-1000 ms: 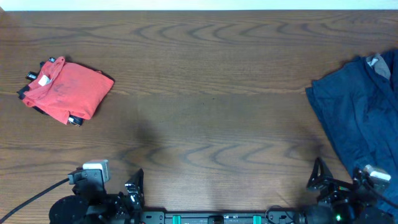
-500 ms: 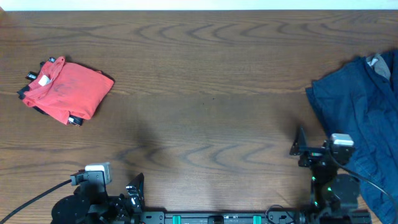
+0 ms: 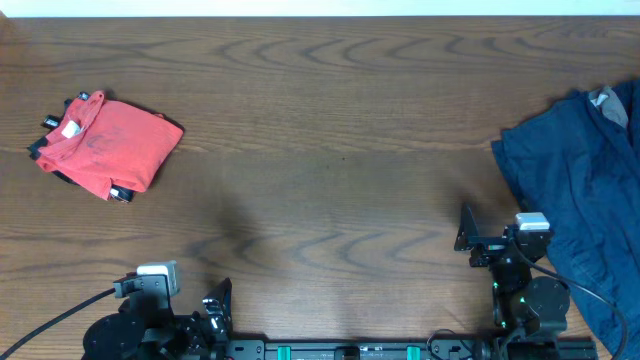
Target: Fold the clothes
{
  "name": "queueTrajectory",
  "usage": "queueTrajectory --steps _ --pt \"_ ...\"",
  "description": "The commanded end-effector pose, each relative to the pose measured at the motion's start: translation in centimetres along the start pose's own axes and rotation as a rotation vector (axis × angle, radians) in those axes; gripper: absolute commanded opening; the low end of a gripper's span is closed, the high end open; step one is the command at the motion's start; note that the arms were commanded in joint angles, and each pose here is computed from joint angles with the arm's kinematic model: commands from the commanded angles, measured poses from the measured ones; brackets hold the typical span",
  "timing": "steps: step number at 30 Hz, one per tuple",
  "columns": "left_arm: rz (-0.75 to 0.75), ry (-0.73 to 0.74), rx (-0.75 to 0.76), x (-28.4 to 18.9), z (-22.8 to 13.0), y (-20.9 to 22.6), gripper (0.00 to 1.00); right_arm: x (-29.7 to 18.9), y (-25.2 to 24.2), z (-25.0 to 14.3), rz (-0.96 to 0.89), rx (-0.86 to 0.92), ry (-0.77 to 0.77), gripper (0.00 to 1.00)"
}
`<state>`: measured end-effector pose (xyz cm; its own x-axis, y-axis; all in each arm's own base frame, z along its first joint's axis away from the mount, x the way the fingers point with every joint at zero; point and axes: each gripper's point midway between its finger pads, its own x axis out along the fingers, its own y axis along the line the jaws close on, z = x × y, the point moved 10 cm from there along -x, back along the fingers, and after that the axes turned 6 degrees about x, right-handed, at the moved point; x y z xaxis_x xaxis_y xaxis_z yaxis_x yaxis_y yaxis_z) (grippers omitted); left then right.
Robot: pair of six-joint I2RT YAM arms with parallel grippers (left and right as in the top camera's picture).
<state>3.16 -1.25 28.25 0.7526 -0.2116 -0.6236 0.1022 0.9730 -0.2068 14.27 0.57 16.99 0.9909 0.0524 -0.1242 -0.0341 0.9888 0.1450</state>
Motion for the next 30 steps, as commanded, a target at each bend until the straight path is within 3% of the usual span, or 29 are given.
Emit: queueTrajectory --steps 1,6,10,13,30 --pt "0.009 -0.001 0.008 0.0 -0.1 0.1 0.98 0.1 0.0 -0.3 0.017 -0.097 0.003 0.99" --pt "0.009 -0.001 0.008 0.0 -0.1 0.1 0.98 0.1 0.0 -0.1 0.006 -0.129 -0.013 0.99" --pt "0.009 0.0 0.008 0.0 -0.1 0.1 0.98 0.2 0.3 1.0 0.039 -0.226 -0.129 0.99" --pt "0.009 0.0 0.008 0.0 -0.1 0.1 0.98 0.4 0.0 -0.6 0.017 -0.17 -0.046 0.99" --pt "0.009 -0.001 0.008 0.0 -0.1 0.1 0.98 0.4 -0.2 -0.5 -0.009 -0.13 -0.052 0.99"
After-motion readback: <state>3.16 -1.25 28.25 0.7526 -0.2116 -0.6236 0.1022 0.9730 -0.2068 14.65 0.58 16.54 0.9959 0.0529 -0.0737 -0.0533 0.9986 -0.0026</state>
